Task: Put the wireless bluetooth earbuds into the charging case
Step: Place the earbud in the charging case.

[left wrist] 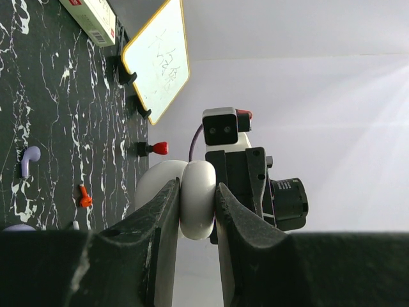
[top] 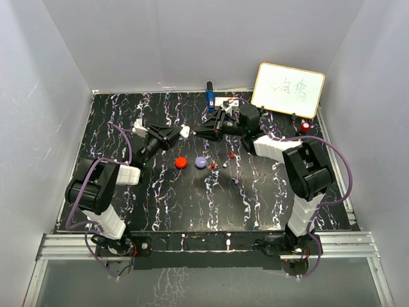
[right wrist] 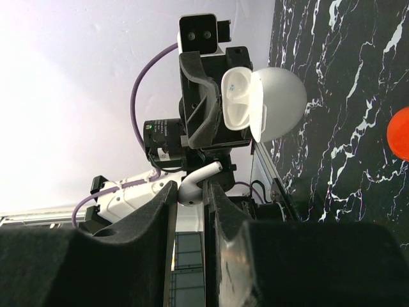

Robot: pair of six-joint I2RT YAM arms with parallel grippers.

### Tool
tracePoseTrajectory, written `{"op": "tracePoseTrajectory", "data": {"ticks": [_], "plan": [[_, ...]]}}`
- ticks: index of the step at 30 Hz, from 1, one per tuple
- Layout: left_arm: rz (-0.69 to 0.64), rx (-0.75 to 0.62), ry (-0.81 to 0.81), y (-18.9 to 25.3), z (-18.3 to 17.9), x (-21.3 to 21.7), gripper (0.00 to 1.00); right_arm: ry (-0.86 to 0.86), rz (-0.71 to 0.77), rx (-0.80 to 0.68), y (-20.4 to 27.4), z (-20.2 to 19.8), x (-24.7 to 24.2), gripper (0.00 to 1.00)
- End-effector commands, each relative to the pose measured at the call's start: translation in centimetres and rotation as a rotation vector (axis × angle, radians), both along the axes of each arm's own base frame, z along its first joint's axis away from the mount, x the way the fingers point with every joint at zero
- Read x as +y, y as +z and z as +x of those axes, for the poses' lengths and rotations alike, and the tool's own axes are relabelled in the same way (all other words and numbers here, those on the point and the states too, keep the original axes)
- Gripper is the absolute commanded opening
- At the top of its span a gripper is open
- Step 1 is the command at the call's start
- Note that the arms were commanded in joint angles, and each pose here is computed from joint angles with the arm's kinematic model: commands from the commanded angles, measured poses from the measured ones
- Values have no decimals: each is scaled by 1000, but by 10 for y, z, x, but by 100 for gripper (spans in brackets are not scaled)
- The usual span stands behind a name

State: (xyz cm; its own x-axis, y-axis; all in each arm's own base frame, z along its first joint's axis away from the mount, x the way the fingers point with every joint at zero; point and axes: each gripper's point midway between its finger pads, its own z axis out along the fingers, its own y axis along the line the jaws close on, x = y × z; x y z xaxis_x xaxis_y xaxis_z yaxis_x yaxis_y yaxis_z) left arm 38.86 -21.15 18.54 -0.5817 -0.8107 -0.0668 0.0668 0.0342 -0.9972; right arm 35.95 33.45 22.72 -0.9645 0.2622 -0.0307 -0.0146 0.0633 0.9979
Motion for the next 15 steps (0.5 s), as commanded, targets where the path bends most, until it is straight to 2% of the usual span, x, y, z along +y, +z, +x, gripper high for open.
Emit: {"op": "tracePoseTrajectory", "data": {"ticks": [1,15], "plan": [[-37,-114,-4,33,1,-5,0,3,40,-87,25,5,6,0],[-40,-118,-21,36,-5,-12,0,5,39,-84,22,4,7,0]]}}
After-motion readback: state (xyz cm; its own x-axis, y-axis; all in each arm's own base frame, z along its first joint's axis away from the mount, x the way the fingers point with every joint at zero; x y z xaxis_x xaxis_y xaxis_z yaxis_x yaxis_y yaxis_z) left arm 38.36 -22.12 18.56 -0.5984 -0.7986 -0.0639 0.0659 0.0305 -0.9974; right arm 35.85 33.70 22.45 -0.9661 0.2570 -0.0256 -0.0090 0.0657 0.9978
